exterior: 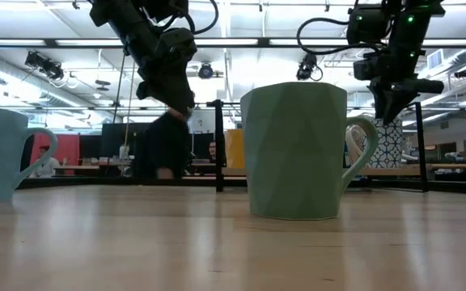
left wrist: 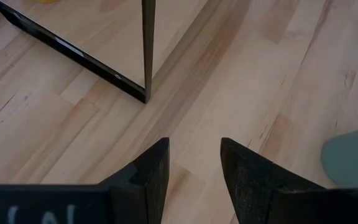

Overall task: Place coffee mugs
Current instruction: Put the blue and white patterned mug on the shelf, then put the blue mug on the shelf

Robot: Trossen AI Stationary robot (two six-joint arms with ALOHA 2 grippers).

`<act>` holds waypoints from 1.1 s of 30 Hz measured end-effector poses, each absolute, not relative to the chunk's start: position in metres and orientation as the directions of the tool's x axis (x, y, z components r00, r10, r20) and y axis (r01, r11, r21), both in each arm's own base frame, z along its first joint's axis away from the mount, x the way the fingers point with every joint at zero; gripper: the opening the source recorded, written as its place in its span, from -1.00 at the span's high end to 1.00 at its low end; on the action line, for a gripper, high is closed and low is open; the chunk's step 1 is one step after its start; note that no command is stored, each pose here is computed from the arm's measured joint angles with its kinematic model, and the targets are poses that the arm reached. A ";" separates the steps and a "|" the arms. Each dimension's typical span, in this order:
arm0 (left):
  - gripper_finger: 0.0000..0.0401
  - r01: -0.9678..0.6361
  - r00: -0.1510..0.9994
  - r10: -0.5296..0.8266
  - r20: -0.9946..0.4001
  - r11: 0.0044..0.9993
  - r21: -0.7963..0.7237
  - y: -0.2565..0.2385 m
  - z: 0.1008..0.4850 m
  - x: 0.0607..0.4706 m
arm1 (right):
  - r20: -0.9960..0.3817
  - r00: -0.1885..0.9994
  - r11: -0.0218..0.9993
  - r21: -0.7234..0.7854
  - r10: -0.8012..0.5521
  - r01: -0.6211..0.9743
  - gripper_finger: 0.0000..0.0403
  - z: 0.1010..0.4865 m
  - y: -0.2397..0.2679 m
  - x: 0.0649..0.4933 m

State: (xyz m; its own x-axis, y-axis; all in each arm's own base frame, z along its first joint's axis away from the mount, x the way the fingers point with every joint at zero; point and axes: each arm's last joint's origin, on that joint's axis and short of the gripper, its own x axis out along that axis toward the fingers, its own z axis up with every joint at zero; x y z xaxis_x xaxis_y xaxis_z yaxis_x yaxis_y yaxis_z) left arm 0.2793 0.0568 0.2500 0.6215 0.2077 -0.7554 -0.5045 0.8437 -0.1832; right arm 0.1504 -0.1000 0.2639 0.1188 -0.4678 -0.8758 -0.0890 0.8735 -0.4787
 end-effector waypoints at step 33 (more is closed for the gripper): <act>0.25 -0.449 0.655 0.125 -0.745 0.858 -0.250 0.053 0.261 0.271 | -0.566 0.821 0.947 -0.298 -0.077 -0.117 0.42 0.309 -0.045 0.195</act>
State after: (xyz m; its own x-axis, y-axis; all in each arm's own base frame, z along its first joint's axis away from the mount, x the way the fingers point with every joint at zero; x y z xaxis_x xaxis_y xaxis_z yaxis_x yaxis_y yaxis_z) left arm 0.2708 0.0527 0.2611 0.6547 0.1247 -0.7455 -0.4486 0.8579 -0.2504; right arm 0.1950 -0.0453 0.3088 0.8209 -0.0771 -0.5658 -0.1167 0.9473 -0.2984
